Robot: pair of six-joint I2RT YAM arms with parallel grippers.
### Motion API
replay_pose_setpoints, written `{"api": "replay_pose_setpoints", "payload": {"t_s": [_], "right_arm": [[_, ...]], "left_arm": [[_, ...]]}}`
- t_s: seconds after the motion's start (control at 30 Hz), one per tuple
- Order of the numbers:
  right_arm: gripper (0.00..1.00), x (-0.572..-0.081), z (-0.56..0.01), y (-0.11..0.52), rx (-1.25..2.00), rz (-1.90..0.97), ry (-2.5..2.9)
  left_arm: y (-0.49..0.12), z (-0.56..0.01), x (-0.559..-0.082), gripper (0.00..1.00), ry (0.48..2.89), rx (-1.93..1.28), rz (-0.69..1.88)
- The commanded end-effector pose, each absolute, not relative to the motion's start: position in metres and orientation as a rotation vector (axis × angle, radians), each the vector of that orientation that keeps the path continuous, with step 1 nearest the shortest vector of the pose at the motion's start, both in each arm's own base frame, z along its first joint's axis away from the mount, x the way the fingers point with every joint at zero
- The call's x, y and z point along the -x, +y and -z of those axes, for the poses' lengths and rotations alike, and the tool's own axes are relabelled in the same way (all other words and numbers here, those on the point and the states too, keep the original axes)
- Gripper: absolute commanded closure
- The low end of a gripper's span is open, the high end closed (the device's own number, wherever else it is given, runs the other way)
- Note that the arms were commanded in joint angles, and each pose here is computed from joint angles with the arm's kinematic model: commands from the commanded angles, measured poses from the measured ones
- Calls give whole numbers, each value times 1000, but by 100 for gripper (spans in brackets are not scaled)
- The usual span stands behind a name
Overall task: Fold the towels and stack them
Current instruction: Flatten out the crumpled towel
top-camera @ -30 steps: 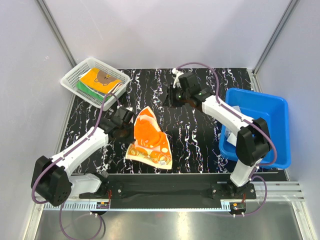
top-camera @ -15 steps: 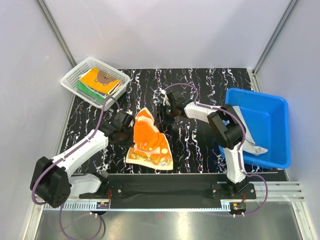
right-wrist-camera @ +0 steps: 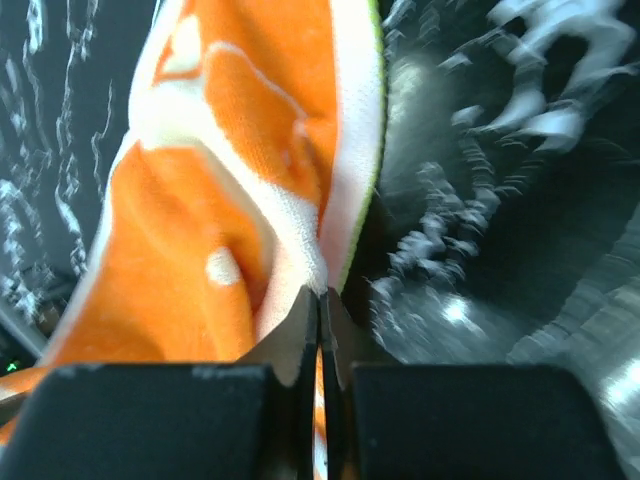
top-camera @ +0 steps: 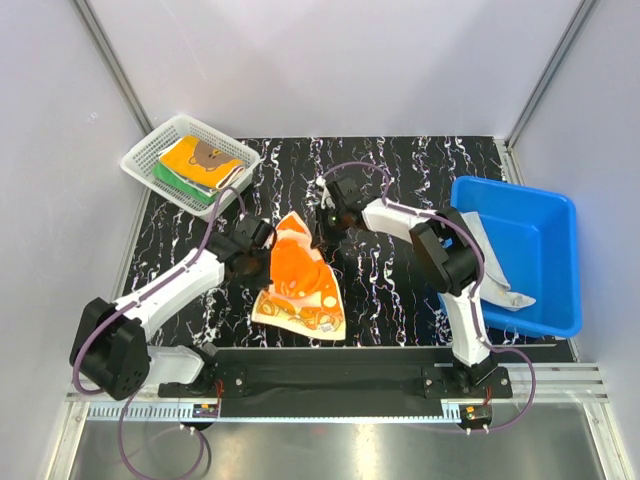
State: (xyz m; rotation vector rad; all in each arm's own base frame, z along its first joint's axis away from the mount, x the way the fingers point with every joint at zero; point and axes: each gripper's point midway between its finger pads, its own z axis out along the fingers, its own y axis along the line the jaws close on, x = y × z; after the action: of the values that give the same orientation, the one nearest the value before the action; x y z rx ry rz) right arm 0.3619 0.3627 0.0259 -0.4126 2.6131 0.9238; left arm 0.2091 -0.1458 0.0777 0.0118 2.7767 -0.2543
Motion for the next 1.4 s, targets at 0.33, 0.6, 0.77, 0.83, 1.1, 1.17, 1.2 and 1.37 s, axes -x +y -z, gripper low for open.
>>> {"api": "replay_pose_setpoints", "payload": {"t_s": [0.33, 0.6, 0.77, 0.83, 1.1, 1.17, 1.2, 1.37], "right_arm": [[91, -350, -104, 285, 487, -487, 2603], [53, -336, -108, 276, 436, -573, 2559], [55, -344, -101, 255, 368, -469, 2588], [57, -347, -97, 243, 293, -439, 2602], [60, -335, -81, 206, 10, -392, 2686], [60, -328, -68, 199, -50, -351, 2721], [60, -326, -65, 197, -105, -346, 2731], [61, -312, -51, 198, -259, -408, 2724]], "left_arm": [[-148, -91, -188, 100, 2782, 8, 356], [-132, -116, -189, 74, 2682, 94, 250], [-146, -162, -243, 50, 2492, 60, 276], [-155, -176, -277, 50, 2424, -12, 276], [-214, -158, -404, 51, 2416, -378, 236], [-221, -123, -422, 51, 2470, -421, 202], [-227, -130, -435, 51, 2444, -446, 204], [-238, -78, -452, 52, 2500, -545, 188]]}}
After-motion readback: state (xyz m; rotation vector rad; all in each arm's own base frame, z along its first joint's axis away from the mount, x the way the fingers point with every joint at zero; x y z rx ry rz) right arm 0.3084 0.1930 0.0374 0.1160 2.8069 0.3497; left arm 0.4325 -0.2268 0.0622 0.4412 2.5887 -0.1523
